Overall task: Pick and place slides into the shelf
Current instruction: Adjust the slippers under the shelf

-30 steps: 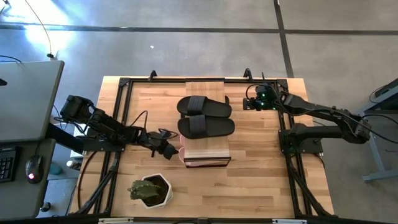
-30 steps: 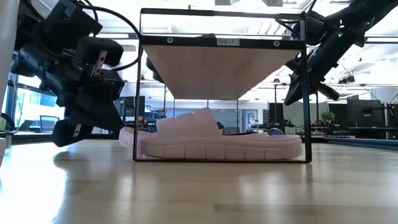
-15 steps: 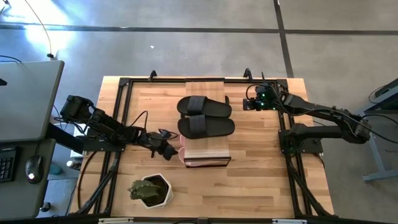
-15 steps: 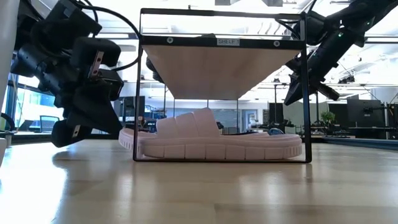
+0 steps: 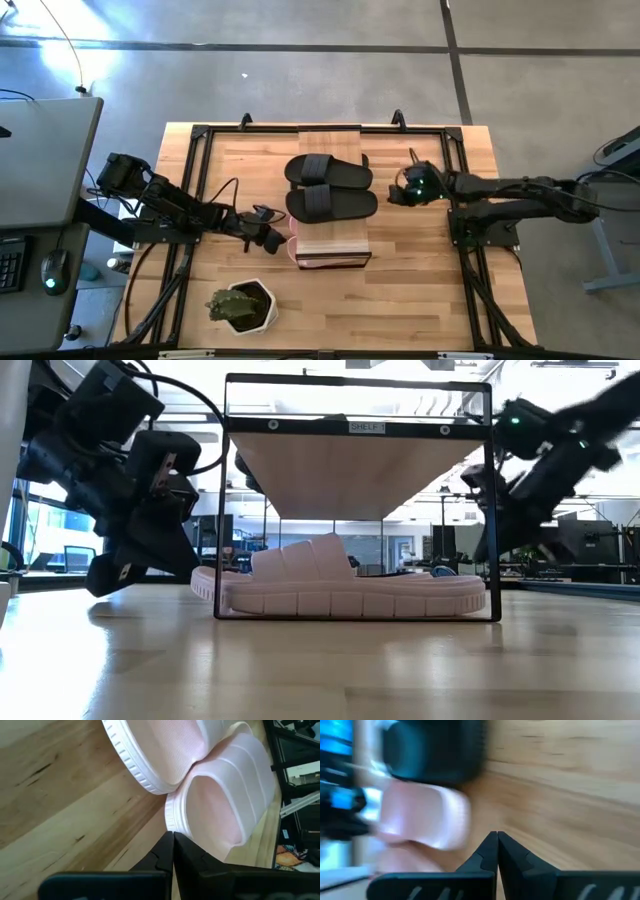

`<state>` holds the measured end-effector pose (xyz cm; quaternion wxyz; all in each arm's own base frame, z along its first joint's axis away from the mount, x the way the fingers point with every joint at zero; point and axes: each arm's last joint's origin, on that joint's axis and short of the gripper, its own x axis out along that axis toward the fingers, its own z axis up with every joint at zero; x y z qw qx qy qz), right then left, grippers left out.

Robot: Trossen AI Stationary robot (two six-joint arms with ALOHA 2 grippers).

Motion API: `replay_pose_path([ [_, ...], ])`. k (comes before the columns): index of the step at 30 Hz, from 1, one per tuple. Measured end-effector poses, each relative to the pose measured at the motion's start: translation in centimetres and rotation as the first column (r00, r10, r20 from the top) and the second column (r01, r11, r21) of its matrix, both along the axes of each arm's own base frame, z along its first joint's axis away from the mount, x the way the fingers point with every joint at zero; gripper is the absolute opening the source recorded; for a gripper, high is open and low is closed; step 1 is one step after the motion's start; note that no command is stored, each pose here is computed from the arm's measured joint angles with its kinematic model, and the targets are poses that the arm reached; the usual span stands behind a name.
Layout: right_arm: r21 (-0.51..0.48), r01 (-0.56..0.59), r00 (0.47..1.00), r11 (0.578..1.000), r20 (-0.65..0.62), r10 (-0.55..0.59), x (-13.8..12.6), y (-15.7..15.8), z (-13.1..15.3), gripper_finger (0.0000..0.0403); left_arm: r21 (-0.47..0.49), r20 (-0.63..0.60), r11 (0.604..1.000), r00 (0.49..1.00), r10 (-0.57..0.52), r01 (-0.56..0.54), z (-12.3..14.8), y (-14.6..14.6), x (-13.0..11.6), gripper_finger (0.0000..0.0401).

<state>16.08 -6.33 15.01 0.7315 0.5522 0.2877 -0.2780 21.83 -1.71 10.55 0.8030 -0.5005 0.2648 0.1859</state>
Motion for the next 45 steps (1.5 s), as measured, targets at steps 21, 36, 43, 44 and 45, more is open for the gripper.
replay_pose_path([
  [21,0.023,0.044,0.981,0.999,0.187,-0.048,2.8,0.6,-3.4,0.0,-0.013,0.032,1.0,0.999,0.008,-0.008,0.2,0.0,0.2,0.0],
  [36,0.11,0.077,0.961,0.991,0.257,-0.104,4.4,0.5,-4.9,0.0,-0.021,0.035,0.999,0.999,0.027,-0.027,0.3,0.0,0.2,0.0],
  [43,0.132,0.095,0.959,0.987,0.255,-0.126,4.4,0.5,-5.0,0.0,-0.017,0.037,0.999,0.999,0.034,-0.033,0.3,0.0,0.2,0.0],
  [44,0.138,0.096,0.959,0.986,0.253,-0.129,4.4,0.6,-5.0,0.0,-0.017,0.037,0.999,0.999,0.033,-0.033,0.3,0.0,0.2,0.0],
  [45,0.142,0.094,0.959,0.985,0.253,-0.127,4.5,0.7,-5.0,0.0,-0.017,0.038,0.999,0.999,0.034,-0.033,0.3,0.0,0.2,0.0],
])
